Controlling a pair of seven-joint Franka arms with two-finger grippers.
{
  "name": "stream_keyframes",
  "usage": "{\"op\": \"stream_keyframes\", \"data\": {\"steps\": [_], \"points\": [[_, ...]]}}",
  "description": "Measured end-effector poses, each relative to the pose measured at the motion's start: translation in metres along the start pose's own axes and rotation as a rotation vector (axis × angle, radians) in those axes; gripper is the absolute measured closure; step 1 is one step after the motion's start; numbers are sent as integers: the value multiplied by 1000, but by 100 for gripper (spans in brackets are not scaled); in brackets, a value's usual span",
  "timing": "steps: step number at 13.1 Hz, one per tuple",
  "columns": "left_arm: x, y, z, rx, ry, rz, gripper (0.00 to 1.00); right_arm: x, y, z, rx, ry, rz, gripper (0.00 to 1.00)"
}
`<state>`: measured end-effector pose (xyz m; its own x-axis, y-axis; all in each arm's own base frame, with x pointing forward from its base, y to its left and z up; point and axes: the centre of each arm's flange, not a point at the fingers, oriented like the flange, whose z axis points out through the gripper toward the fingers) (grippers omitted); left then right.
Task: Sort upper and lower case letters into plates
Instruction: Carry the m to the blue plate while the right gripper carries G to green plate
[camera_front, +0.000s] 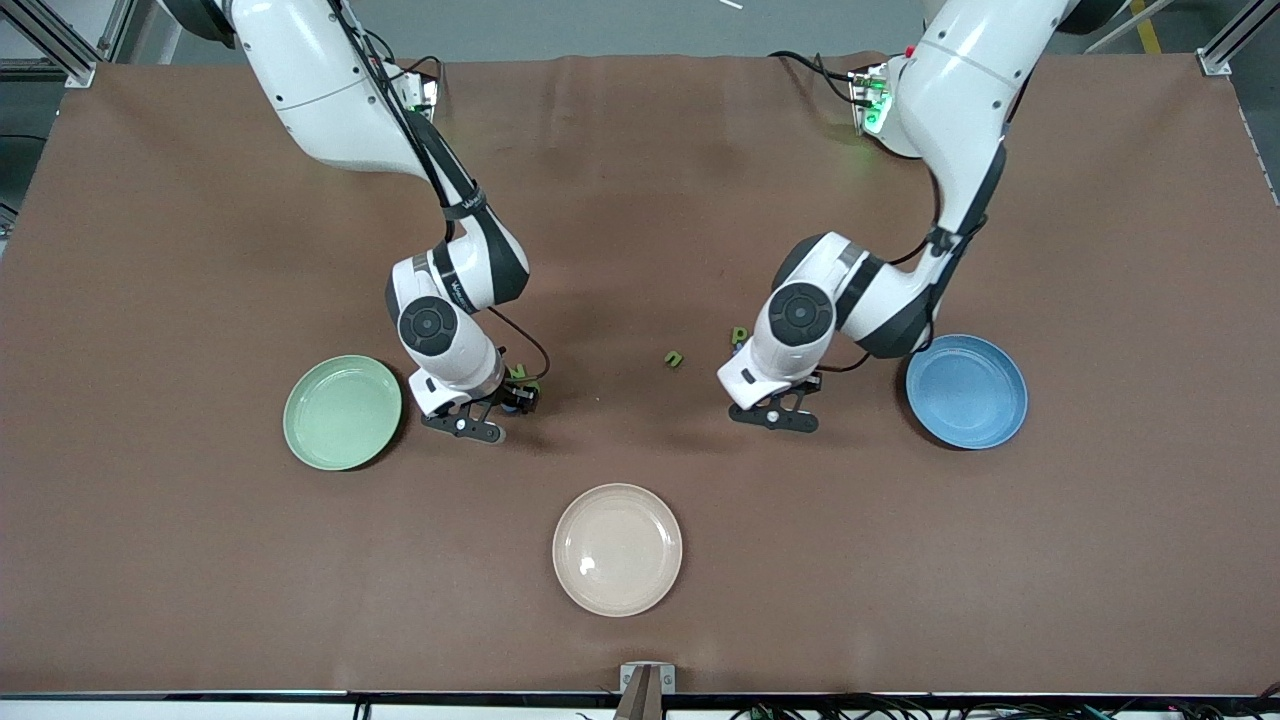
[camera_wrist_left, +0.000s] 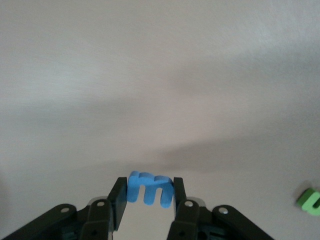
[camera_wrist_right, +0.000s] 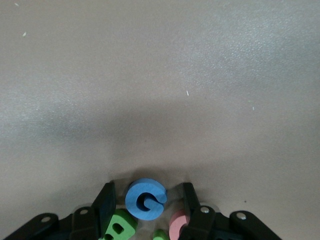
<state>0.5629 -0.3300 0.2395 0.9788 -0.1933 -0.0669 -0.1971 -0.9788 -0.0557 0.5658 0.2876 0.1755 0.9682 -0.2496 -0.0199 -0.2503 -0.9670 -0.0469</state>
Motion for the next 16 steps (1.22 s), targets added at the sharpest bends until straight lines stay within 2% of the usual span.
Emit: {"op": "stream_keyframes", "data": {"steps": [1,2,4,8,11,14,16], "points": [[-1,-18,-13,7,0,12,58,1,1,0,-2,-1,2,46],[-3,-40,-22,13,-4,25,58,1,2,0,-3,-1,2,46],[-14,-90,-29,24,-21,41,58,1,0,-4,2,3,1,64],[-30,-197,-19,28,-69,56,58,3,3,-4,-4,-1,5,64],[-42,-269,-5,61,-96,95,58,32,29,-30,-44,-58,-26,64],[-56,-313,12,60,-93,161,58,80,101,-90,-39,-105,-152,64],[-63,-325,21,77,-81,191,58,101,157,-105,-23,-117,-219,64]]}}
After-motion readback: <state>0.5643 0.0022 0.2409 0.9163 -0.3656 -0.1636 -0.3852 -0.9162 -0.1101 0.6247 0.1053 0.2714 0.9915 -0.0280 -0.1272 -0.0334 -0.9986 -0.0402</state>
